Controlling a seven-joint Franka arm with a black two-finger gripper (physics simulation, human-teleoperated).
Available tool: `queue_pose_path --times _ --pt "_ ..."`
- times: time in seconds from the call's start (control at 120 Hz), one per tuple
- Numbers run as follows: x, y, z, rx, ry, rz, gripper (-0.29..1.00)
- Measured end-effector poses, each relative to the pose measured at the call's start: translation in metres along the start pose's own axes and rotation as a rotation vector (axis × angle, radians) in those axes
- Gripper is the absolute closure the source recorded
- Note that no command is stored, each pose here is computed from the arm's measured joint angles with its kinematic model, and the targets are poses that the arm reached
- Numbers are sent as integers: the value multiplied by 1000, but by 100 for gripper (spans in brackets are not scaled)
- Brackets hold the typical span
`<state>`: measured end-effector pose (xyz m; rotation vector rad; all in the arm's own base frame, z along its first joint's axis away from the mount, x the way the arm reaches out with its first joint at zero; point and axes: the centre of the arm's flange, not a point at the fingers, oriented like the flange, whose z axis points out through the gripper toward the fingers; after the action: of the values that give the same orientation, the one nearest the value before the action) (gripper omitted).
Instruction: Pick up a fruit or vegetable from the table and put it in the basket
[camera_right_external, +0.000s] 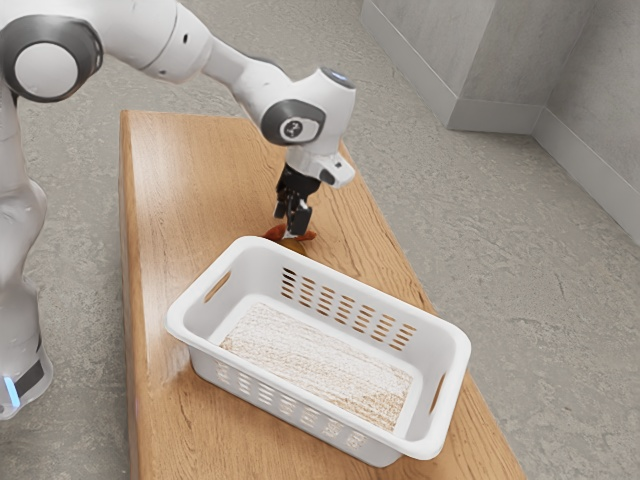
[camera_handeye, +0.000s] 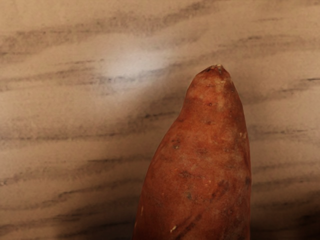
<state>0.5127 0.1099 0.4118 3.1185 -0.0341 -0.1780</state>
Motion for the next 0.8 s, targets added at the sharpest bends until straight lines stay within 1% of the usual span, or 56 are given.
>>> queue_pose_path --times 0.15,0.267,0.342,0.5,0.55,0.667,0.8 --pt "2 3 1 0 1 8 6" --pt "4 6 3 2 3 14 14" --pt "5 7 3 2 5 15 22" --pt "5 4 3 2 9 11 44" --pt "4 3 3 1 10 9 49" --pt "2 1 -2 -1 20 6 51" --pt "0 4 -27 -3 68 16 53"
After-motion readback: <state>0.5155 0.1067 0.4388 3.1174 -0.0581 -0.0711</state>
